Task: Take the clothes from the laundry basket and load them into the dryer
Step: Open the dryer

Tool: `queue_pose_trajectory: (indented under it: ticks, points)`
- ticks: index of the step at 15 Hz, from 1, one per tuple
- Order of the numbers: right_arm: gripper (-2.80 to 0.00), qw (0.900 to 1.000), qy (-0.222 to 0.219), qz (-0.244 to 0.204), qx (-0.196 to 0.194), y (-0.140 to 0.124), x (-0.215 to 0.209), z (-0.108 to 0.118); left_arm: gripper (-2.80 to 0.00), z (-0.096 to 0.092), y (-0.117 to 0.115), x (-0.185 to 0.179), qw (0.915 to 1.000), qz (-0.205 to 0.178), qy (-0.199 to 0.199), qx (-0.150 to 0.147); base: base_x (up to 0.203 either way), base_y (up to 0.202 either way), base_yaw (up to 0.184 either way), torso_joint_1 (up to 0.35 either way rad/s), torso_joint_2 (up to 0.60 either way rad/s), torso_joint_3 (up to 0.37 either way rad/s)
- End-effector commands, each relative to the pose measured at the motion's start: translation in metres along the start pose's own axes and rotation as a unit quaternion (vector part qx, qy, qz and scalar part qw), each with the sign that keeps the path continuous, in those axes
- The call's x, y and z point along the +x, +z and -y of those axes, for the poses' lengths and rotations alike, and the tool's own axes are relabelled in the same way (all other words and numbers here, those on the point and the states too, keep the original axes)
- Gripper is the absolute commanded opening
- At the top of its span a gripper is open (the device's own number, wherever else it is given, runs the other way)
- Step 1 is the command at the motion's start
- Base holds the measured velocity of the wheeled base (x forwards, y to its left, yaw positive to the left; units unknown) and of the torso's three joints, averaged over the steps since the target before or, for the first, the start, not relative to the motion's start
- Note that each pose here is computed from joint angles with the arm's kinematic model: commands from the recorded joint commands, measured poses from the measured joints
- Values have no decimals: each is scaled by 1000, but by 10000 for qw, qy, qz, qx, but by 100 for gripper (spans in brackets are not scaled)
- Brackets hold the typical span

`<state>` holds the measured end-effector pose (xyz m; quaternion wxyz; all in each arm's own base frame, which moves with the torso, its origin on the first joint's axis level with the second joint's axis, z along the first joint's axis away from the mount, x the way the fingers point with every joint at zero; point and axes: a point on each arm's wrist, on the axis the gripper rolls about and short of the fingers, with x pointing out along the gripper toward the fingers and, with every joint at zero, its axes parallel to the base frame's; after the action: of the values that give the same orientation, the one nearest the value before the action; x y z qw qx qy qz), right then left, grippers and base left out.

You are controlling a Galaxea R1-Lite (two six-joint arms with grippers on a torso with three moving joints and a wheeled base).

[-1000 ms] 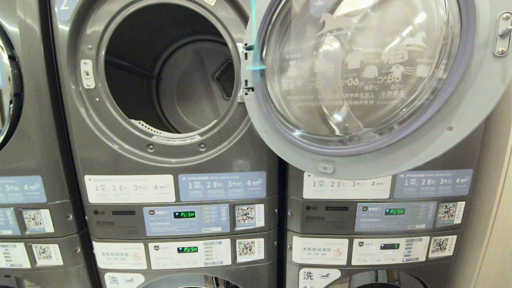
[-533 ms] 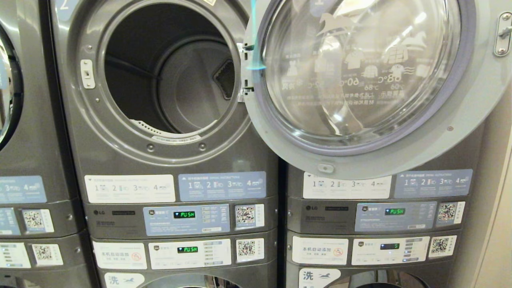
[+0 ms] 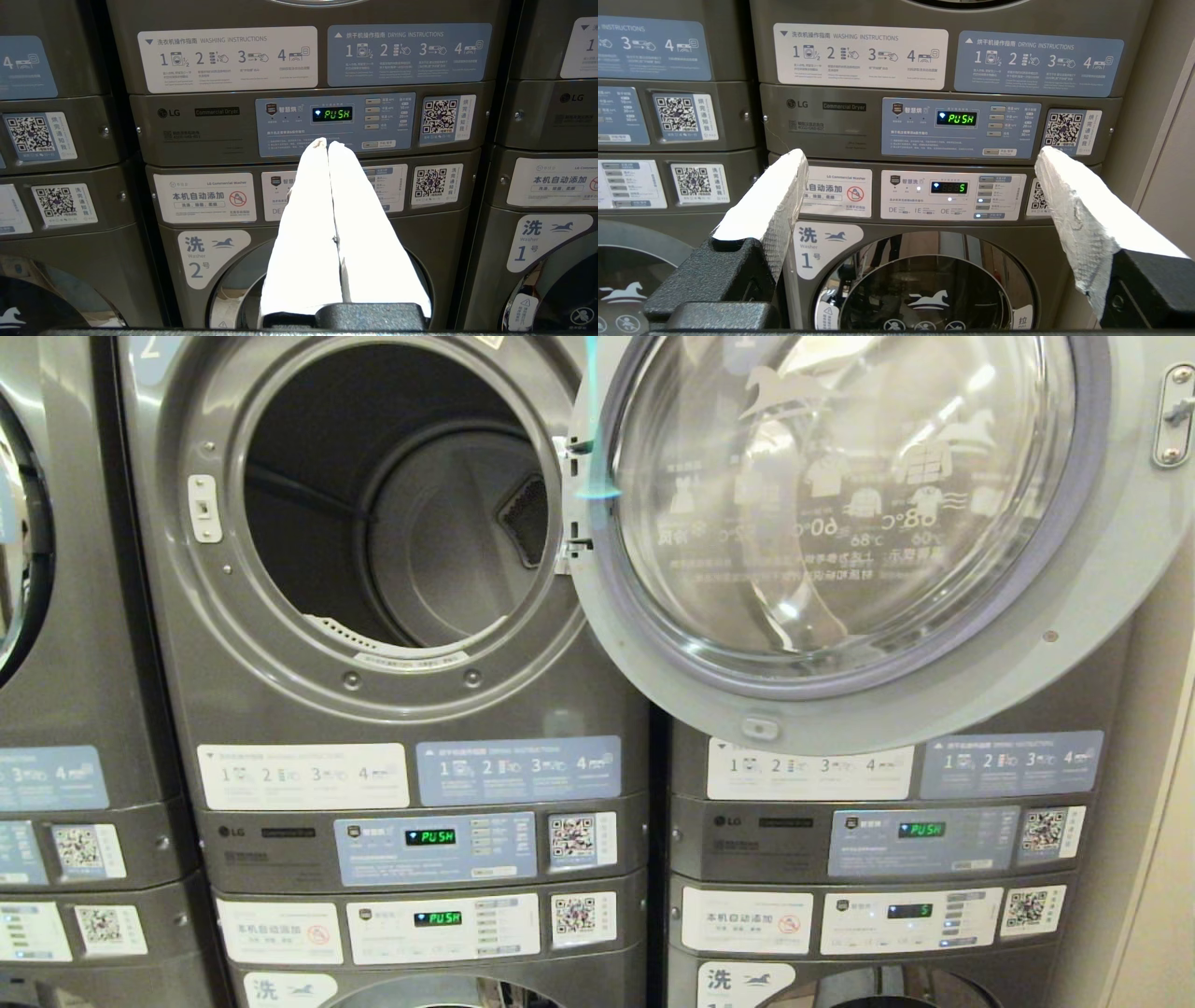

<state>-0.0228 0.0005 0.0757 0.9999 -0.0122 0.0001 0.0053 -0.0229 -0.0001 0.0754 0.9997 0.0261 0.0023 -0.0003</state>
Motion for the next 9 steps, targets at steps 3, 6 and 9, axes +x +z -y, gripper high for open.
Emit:
queue_pose_trajectory:
  ticks: [3,6,9]
  points:
    - [0,10000,8,-5,-72,0,0,0,-280,0,0,0,10000,0,2,-1,0,0,0,0,0,0]
    - [0,9999,24,-6,-130,0,0,0,-280,0,0,0,10000,0,2,-1,0,0,0,-26,60,33]
    - [0,9999,17,-20,-123,0,0,0,-280,0,0,0,10000,0,2,-1,0,0,0,-55,136,74]
